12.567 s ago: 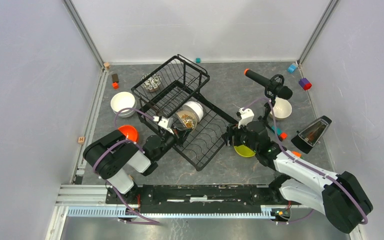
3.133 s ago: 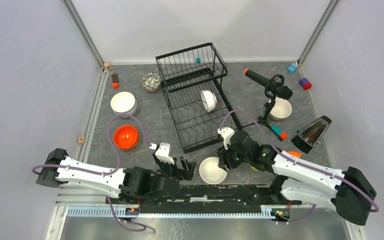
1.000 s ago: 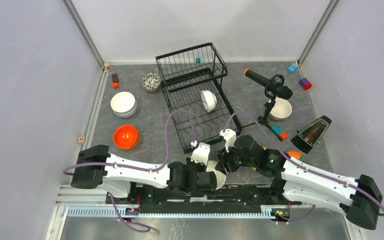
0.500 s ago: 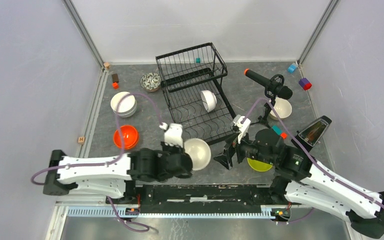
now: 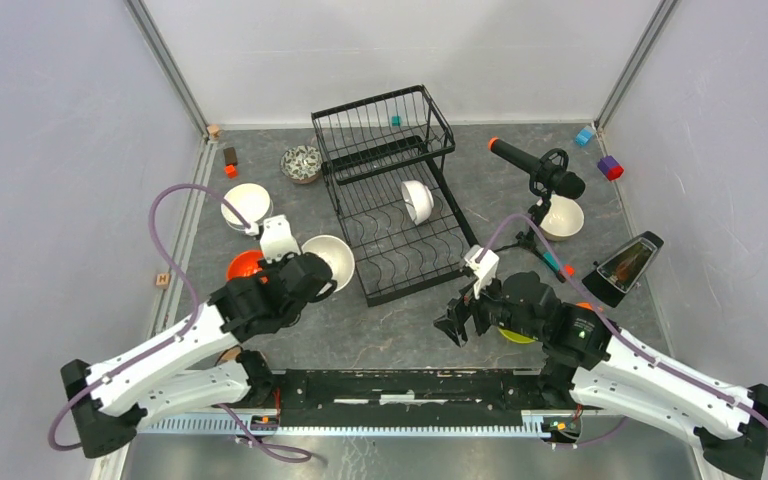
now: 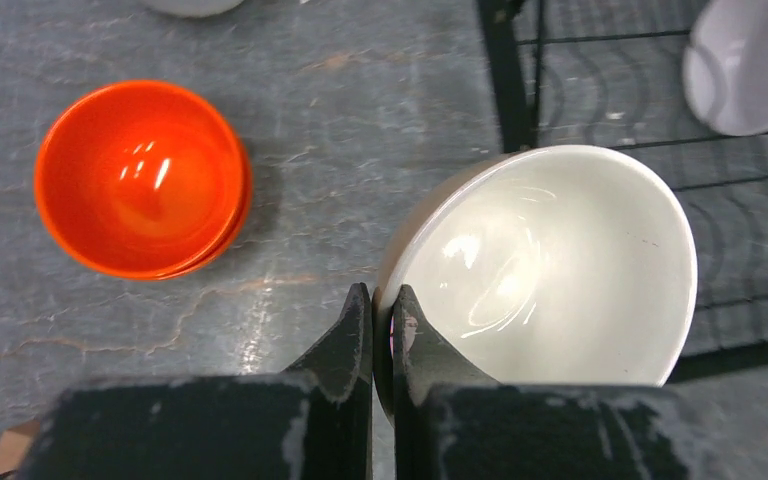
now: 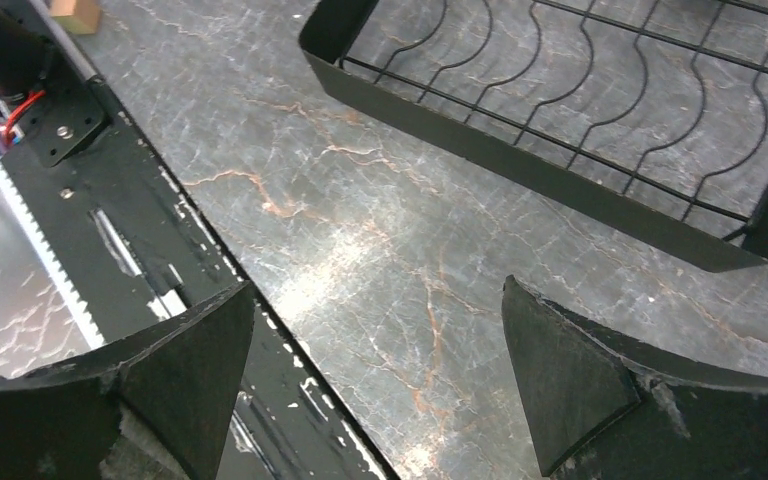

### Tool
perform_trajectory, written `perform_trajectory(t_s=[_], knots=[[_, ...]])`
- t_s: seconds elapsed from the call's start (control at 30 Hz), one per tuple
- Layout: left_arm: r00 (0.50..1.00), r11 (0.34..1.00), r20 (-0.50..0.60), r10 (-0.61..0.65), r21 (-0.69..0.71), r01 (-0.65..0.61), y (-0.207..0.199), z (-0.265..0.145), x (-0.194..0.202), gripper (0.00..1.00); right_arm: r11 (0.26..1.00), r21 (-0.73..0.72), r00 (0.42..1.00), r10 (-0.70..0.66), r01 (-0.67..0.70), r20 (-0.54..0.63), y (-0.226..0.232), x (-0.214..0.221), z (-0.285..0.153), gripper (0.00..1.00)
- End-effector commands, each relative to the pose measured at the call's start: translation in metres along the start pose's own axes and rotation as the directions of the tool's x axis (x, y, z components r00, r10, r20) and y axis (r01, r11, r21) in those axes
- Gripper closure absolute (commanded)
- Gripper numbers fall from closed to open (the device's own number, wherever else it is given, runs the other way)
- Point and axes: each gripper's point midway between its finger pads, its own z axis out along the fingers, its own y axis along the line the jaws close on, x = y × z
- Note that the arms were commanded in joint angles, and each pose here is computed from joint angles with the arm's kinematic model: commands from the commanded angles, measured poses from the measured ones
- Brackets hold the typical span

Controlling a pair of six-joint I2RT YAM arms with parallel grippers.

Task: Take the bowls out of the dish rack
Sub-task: Place the bowl at the center of the board.

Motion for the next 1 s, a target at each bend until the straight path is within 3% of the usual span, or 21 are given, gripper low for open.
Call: perform_trajectory(t_s=[0.0,0.27,0.97], knots=[[0.998,0.997,0.018,-0.067,-0.040,0.068,0.000,0.024,-0.006,0.98,0.998,0.063,0.995,-0.016,0.010,0.096,-0.010,-0.021,0.002,0.02],[0.975,0.963,-0.044,-0.217,-0.175,0.206,0.037,0.060,0.028,0.98,0.994,0.107,0.993,-0.008,-0.005,0.120,-0.020,-0.016,0.001,0.02],[0.892,0.883,-0.121,-0.435,-0.250,0.396,0.045,0.110,0.076,0.98,0.992,0.116,0.993,0.030,-0.042,0.112,-0.024,0.003,0.004,0.02]])
